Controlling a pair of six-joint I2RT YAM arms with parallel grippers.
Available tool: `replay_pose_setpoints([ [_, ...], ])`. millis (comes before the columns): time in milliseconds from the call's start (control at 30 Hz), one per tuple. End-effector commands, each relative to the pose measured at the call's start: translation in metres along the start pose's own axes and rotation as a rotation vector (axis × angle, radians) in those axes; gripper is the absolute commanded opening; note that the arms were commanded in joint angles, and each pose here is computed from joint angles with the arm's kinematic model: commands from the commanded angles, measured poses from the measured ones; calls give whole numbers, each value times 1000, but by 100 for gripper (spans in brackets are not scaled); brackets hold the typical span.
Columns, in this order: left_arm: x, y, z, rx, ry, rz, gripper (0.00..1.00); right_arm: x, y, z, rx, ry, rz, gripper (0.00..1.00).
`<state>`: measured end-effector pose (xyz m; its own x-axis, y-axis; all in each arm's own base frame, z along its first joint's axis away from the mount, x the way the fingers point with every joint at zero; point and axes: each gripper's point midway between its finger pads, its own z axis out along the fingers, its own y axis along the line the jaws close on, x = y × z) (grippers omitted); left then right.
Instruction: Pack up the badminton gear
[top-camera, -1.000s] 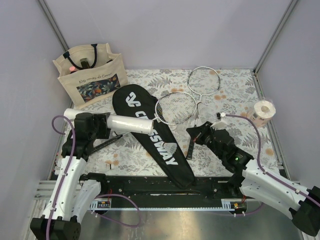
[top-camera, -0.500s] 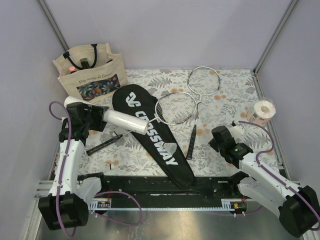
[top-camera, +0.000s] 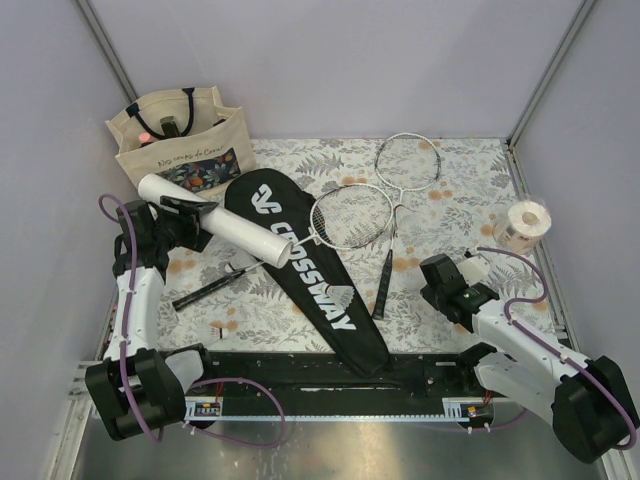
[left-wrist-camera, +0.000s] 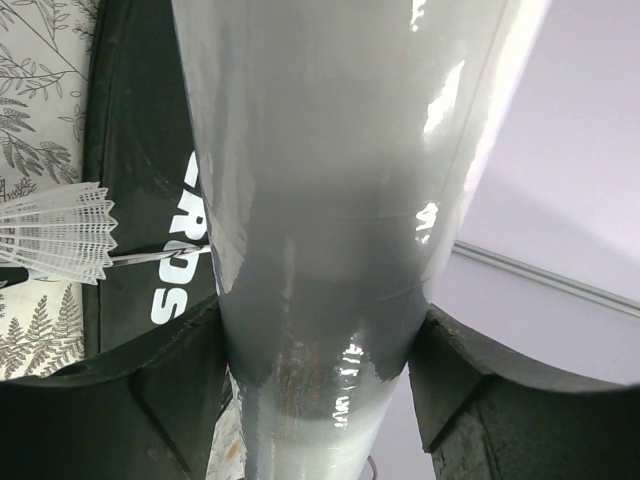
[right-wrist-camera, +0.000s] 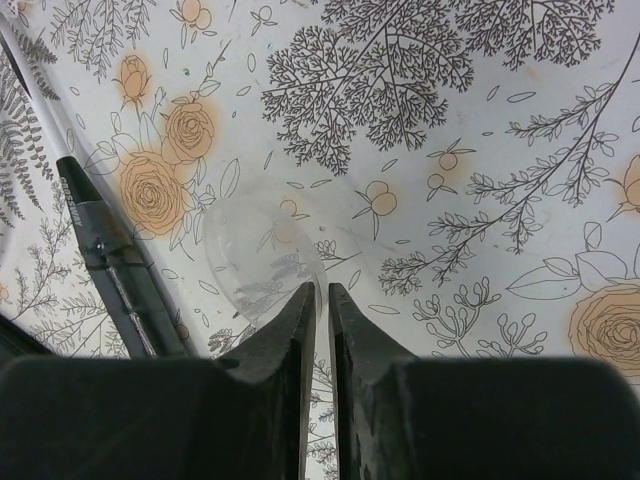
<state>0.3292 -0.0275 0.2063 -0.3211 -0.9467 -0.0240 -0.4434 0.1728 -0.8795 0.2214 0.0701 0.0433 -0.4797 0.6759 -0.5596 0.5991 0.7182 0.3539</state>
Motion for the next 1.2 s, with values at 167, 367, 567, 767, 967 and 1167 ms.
replay_pose_setpoints([
  [167, 5, -45, -29, 153, -18, 124, 54, -29, 18, -22, -52, -59, 8, 30],
  [367, 5, -56, -50, 155, -83, 162, 54, -23, 78, -50, -399, 9, -70, 39],
  [567, 15, -72, -70, 215, -82, 110, 54, 21, 153, -101, -970, 182, -253, 45],
  [767, 20, -100, -105, 299, -141, 62, 54, 50, 189, -117, -1072, 275, -368, 52],
  [967, 18, -133, -137, 396, -218, 11, 54, 95, 239, -147, -1235, 334, -355, 62],
  [1167, 19, -163, -155, 455, -205, -43, 54, 145, 288, -166, -1398, 395, -411, 68],
])
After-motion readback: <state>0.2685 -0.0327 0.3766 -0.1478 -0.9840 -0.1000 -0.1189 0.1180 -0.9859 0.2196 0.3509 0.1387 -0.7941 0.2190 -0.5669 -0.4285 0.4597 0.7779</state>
